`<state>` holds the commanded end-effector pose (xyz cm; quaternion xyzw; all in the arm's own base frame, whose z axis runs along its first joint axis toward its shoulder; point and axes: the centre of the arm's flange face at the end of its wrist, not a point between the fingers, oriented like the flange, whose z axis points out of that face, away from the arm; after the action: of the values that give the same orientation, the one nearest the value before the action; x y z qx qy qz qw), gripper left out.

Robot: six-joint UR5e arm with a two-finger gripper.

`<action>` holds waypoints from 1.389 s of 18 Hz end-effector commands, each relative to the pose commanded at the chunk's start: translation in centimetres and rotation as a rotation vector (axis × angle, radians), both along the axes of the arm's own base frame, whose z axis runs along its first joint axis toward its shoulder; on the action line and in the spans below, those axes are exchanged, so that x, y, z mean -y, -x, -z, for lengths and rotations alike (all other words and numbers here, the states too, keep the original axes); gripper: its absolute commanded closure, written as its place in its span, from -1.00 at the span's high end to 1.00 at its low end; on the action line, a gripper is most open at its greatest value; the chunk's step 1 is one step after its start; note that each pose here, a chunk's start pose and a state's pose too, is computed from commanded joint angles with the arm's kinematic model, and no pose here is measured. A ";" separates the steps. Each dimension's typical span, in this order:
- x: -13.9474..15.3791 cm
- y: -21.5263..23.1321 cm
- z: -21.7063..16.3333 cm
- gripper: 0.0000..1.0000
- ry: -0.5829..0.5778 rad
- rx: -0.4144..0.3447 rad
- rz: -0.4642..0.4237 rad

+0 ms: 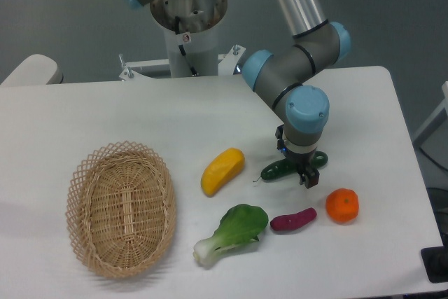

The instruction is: Pick up the cucumber from the table

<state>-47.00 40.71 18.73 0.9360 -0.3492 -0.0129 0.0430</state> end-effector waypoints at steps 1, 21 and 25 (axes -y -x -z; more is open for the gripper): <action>0.0 0.2 -0.2 -0.04 0.000 -0.003 0.006; -8.3 1.6 -14.0 -0.99 -0.142 -0.096 0.008; -9.3 1.8 -15.7 -1.00 -0.207 -0.081 -0.042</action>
<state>-48.76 49.99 34.46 0.9411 -0.3245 -0.0859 -0.0397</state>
